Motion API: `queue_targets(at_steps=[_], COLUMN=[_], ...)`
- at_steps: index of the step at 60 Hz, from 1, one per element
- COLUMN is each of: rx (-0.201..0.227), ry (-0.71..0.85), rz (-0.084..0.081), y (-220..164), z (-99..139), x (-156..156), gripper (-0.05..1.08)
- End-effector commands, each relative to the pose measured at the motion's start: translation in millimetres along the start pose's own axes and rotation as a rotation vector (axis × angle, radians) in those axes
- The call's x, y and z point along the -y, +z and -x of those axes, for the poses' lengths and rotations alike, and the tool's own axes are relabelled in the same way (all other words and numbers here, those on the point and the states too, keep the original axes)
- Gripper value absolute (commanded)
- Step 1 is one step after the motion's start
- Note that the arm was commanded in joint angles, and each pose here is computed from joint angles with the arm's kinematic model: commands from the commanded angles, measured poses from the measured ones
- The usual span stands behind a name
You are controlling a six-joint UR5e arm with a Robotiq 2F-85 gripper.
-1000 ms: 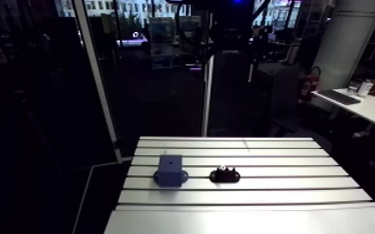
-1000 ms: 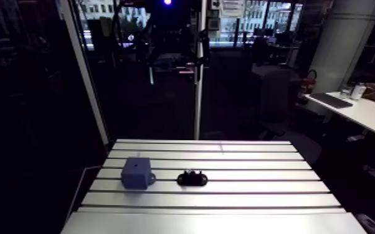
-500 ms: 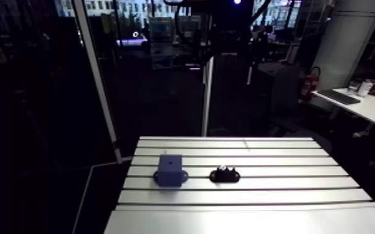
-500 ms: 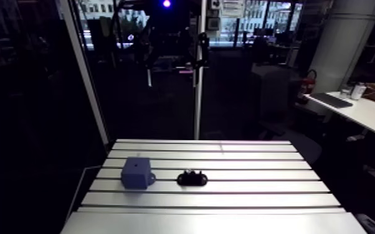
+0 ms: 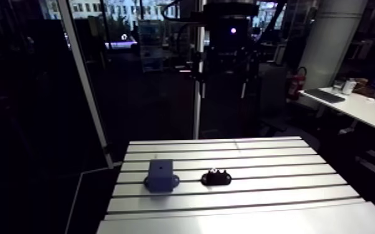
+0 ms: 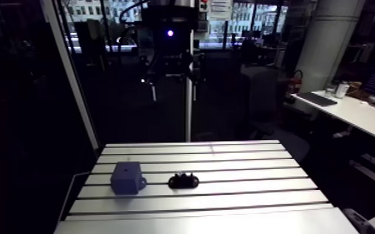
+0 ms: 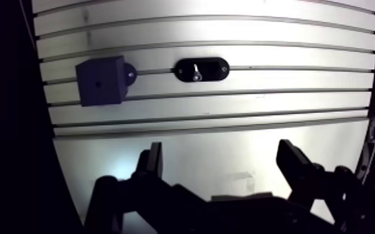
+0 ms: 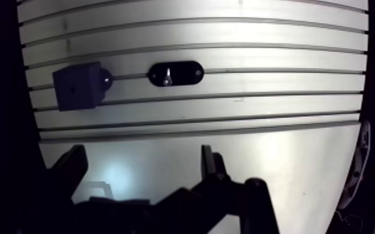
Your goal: Pick up the M10 bolt and insert it into the hole until fully seated.
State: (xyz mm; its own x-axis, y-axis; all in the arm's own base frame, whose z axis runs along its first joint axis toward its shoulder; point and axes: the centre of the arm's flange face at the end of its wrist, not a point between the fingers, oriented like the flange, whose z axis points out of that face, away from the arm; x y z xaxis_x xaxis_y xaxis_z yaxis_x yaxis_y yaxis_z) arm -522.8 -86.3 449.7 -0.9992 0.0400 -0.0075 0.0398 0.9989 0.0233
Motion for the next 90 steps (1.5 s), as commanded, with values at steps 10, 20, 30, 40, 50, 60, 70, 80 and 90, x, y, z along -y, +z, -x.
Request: queue_targets(at_steps=[10, 20, 30, 40, 50, 60, 70, 80, 90], rx=[-0.051, -0.104, -0.078, -0.037, -0.029, -0.016, -0.022, -0.024, -0.013], ry=[-0.032, -0.045, -0.047, -0.043, -0.045, -0.044, -0.045, -0.045, -0.045], rz=[0.003, 0.005, 0.001, -0.003, -0.004, -0.005, -0.004, -0.004, -0.005], y=[71, 91, 113, 136, 154, 169, 182, 182, 188], z=[8, 12, 17, 17, 16, 15, 10, 8, 7], x=[-8, -8, -6, -7, -6, -7, -6, -6, -6], gripper=[0.01, 0.01, 0.01, 0.02, 0.1, 0.26, 0.34, 0.42, 0.47])
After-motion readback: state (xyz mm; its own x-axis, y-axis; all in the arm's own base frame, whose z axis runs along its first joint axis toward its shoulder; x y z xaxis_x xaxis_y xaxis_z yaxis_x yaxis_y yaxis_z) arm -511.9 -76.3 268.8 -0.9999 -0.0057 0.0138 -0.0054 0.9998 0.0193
